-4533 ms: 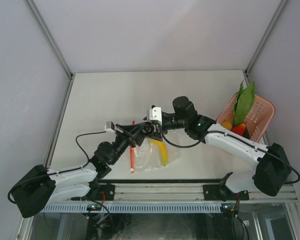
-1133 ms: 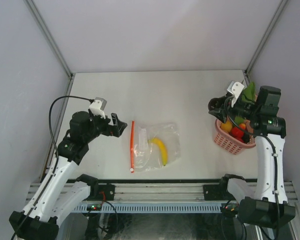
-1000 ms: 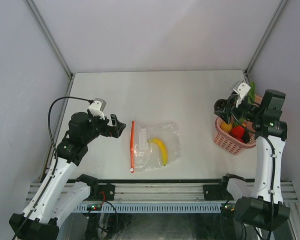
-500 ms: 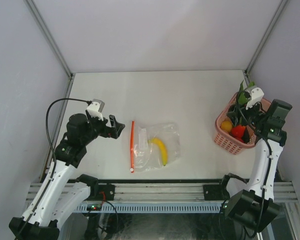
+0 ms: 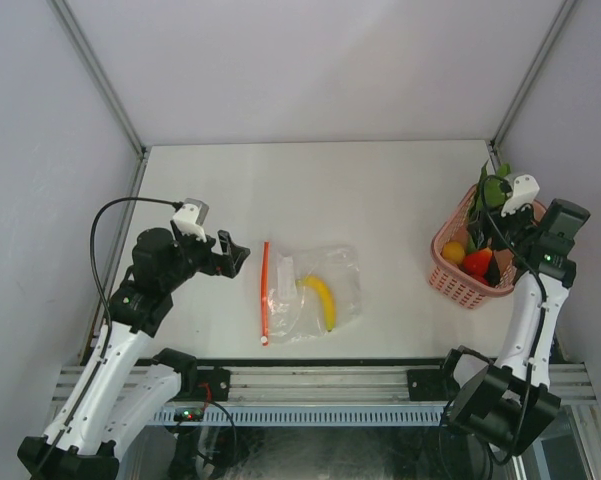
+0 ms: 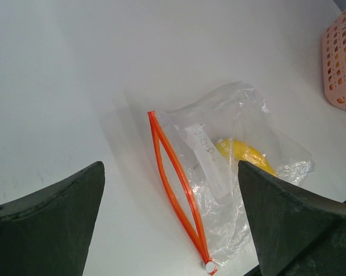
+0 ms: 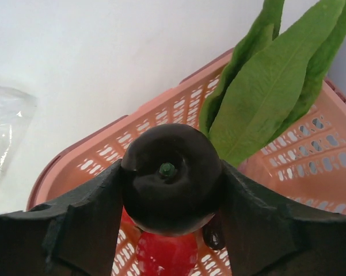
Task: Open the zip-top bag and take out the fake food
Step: Place the fake fruit in the bin, then pick up the fake fruit from the zipper food storage bag.
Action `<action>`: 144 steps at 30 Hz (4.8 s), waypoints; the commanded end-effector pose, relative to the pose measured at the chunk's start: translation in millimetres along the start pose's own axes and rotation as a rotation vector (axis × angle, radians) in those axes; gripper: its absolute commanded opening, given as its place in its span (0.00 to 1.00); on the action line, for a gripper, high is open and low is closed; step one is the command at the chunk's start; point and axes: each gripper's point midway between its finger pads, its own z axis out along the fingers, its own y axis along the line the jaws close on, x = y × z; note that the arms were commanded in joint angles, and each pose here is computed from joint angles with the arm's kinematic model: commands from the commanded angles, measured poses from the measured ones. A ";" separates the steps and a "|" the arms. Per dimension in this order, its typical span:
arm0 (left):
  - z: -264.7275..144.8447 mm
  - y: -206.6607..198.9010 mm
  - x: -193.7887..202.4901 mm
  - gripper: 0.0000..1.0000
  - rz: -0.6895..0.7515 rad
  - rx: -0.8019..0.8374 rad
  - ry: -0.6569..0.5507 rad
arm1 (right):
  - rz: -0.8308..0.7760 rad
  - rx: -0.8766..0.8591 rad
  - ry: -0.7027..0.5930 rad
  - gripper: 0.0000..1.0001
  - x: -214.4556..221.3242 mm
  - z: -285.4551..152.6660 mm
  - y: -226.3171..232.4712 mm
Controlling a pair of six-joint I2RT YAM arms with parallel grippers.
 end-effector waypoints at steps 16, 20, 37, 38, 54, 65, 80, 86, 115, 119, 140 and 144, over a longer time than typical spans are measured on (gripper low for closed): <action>-4.6 -5.0 -9.1 1.00 0.025 0.040 -0.048 | -0.015 -0.025 -0.038 0.87 -4.6 -2.3 -3.0; -0.9 -3.6 -4.7 1.00 0.012 0.037 -0.030 | -0.050 -0.130 -0.117 0.91 -17.0 -6.1 20.4; 32.7 18.8 52.0 0.35 -0.270 -0.094 0.173 | -0.428 -0.875 -0.256 0.99 -37.9 0.2 229.5; 32.3 22.9 51.3 0.33 -0.277 -0.121 0.157 | -0.426 -0.910 -0.231 0.98 -32.8 4.5 241.9; 87.0 30.2 123.7 0.14 -0.269 -0.211 0.178 | -0.308 -0.824 0.241 0.54 62.4 92.2 307.7; 107.3 -20.4 148.5 0.20 -0.125 0.084 0.214 | -0.273 -0.765 0.437 0.45 95.0 113.9 303.6; 102.0 -93.3 155.0 0.37 0.209 0.375 0.107 | -0.252 -0.774 0.557 0.15 109.4 119.8 292.7; 101.7 -111.6 160.9 0.39 0.353 0.460 0.048 | -0.250 -0.817 0.578 0.12 105.4 113.3 291.6; 127.0 -134.7 180.4 0.71 0.564 0.434 -0.181 | -0.539 -0.915 0.742 0.41 152.7 88.2 273.6; 135.6 -136.2 174.0 0.73 0.565 0.408 -0.198 | -0.536 -0.949 0.743 0.33 152.2 85.1 281.4; 160.8 -153.2 195.7 0.56 0.522 0.461 -0.132 | -0.492 -1.026 0.761 0.18 154.3 79.5 296.4; 159.3 -152.3 198.7 0.33 0.516 0.462 -0.123 | -0.486 -1.014 0.761 0.19 152.8 81.9 294.0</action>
